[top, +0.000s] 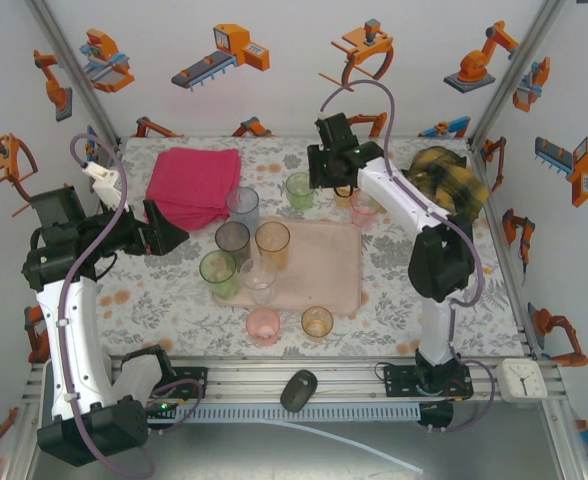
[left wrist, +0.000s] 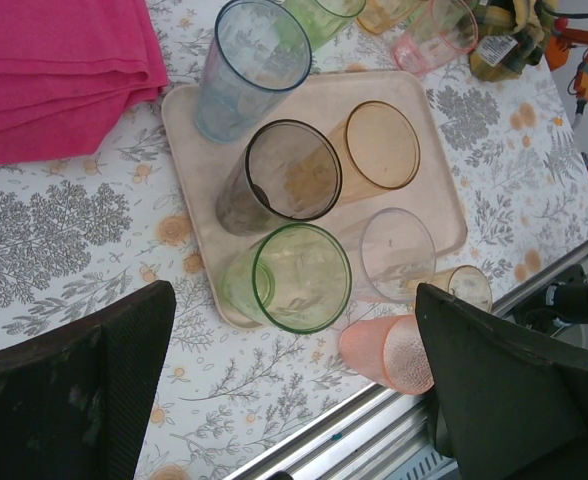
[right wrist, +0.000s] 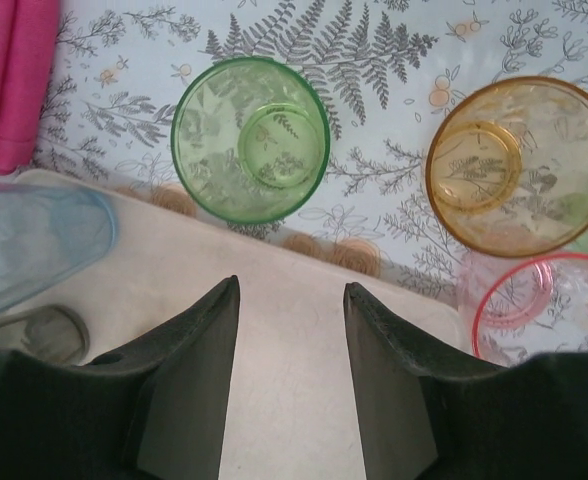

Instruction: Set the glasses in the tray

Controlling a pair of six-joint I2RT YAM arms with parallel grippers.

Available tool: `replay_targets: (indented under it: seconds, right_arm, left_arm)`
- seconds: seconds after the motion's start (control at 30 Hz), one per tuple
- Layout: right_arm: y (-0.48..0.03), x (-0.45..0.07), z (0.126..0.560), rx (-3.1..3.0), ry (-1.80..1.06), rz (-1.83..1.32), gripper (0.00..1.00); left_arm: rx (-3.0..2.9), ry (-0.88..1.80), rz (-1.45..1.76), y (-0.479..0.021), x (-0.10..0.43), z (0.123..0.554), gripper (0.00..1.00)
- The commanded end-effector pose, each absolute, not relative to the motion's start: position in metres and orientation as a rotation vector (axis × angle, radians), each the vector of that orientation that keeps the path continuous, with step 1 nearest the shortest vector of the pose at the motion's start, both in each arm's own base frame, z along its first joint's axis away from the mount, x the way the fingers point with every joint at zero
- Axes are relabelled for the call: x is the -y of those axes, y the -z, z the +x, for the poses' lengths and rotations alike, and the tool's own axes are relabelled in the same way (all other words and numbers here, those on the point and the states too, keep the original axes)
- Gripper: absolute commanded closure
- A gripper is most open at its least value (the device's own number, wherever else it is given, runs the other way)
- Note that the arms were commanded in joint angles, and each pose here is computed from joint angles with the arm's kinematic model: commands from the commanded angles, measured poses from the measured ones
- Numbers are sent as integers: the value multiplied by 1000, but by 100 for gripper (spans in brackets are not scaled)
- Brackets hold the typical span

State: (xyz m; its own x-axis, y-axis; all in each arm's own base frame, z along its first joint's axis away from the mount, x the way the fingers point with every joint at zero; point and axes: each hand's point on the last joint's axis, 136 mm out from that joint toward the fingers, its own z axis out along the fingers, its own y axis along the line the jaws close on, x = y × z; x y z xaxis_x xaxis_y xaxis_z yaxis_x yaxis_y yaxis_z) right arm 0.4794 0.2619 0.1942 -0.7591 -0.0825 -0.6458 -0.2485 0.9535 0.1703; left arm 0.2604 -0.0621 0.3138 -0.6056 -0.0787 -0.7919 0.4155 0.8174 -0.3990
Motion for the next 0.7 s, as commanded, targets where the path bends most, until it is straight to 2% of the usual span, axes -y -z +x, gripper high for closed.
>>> replay_targets:
  seconds: [0.0, 0.67]
  right_arm:
    - [-212, -270, 498, -2354, -368, -226, 55]
    - [-155, -274, 536, -2420, -333, -232, 57]
  left_arm:
    - [-2108, 741, 258, -316, 64, 259, 3]
    - [-2122, 744, 209, -308, 56, 265, 3]
